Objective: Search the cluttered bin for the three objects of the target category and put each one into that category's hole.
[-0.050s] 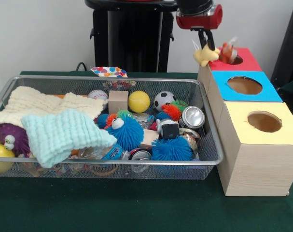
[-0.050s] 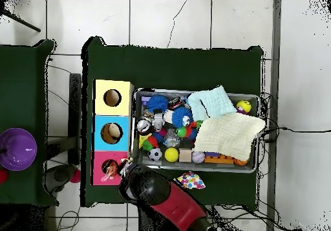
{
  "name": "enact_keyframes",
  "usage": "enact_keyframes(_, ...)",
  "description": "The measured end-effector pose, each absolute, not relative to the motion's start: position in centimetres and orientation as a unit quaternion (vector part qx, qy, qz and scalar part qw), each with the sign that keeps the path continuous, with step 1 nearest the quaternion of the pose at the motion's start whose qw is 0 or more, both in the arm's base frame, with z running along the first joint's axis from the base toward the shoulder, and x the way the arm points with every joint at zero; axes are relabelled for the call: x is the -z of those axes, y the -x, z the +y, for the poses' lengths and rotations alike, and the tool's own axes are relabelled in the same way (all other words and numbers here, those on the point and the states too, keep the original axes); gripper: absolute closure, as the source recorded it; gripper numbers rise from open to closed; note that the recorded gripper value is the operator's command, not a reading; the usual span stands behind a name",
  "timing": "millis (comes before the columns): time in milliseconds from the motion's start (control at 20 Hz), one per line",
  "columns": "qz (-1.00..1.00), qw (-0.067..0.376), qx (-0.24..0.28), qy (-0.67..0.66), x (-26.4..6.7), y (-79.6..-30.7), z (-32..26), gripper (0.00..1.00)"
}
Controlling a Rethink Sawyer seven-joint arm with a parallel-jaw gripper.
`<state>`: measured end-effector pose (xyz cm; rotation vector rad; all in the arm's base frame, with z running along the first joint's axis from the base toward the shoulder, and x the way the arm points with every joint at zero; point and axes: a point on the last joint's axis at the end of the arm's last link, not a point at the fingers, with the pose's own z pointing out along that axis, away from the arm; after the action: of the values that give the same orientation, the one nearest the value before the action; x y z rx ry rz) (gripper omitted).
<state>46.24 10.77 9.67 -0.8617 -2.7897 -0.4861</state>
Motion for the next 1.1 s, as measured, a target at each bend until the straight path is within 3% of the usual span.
enact_keyframes(750,-0.941,0.081,0.174,0.28,-8.8,-45.8,10.9,1.0)
enact_keyframes(1100,-0.952,0.101,0.151,0.248,-10.2,-44.7,13.1,1.0)
